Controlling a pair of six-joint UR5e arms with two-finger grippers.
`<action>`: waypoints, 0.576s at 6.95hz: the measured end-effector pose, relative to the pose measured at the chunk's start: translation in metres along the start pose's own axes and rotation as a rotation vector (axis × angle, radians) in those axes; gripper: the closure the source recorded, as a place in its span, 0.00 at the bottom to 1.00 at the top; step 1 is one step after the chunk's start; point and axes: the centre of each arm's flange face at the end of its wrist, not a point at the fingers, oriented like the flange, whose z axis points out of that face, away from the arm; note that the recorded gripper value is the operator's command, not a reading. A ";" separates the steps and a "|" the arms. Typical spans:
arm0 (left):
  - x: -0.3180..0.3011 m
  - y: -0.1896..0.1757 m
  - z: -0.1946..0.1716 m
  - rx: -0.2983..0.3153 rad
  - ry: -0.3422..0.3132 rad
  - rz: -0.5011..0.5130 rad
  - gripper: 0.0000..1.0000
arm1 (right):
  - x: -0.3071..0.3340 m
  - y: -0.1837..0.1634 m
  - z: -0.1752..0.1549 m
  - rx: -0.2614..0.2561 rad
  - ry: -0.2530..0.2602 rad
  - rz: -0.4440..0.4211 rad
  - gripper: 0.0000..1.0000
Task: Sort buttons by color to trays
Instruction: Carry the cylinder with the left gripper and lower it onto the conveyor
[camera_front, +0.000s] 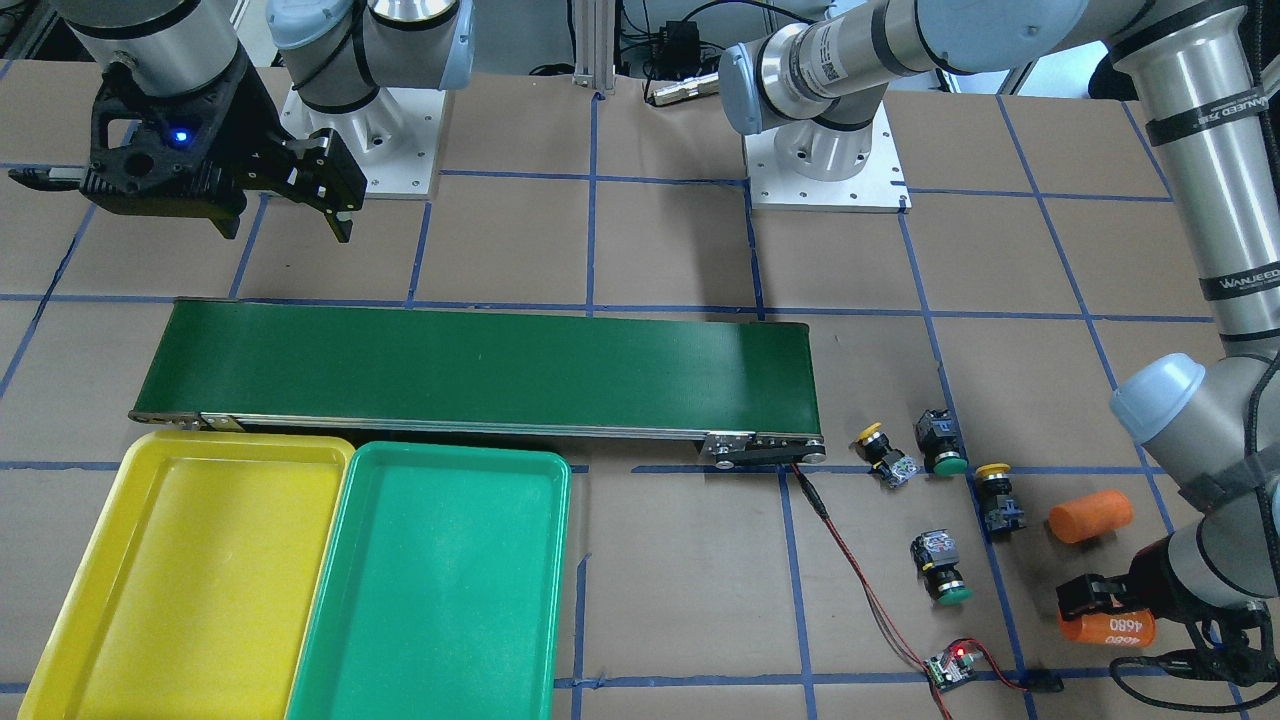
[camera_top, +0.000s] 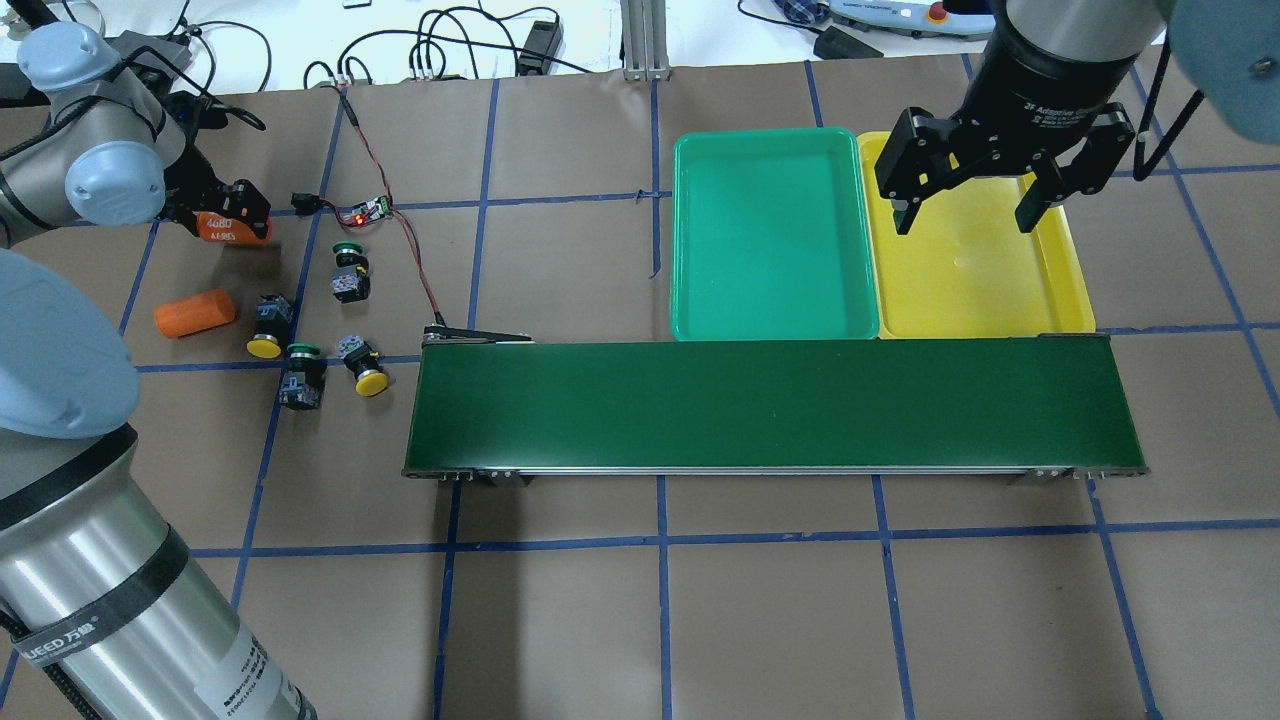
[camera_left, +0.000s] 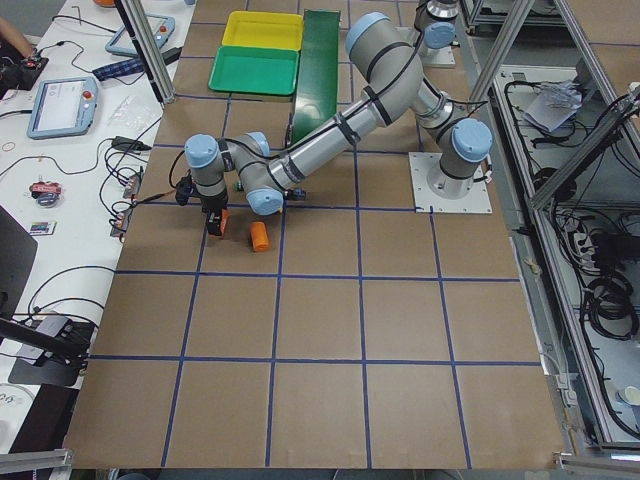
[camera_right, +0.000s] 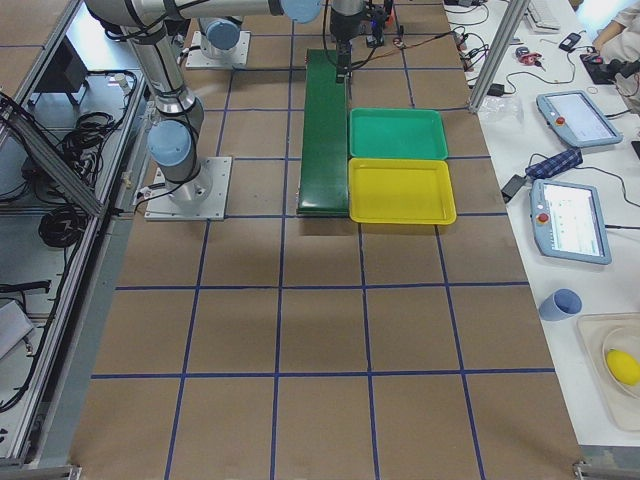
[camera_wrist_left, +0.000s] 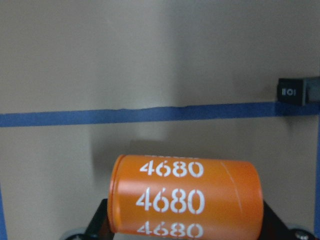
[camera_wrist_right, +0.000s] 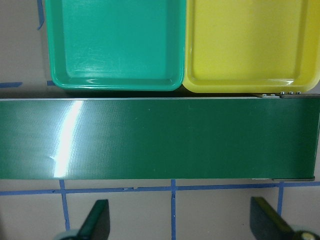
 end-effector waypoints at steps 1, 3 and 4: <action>0.021 0.006 -0.025 -0.004 0.028 0.013 1.00 | 0.000 0.000 0.000 0.000 0.000 0.000 0.00; 0.098 0.042 -0.082 -0.015 0.064 0.018 1.00 | 0.000 0.000 0.000 0.000 0.000 0.000 0.00; 0.146 0.071 -0.097 -0.026 0.088 0.008 1.00 | 0.000 0.000 0.000 0.000 0.000 0.000 0.00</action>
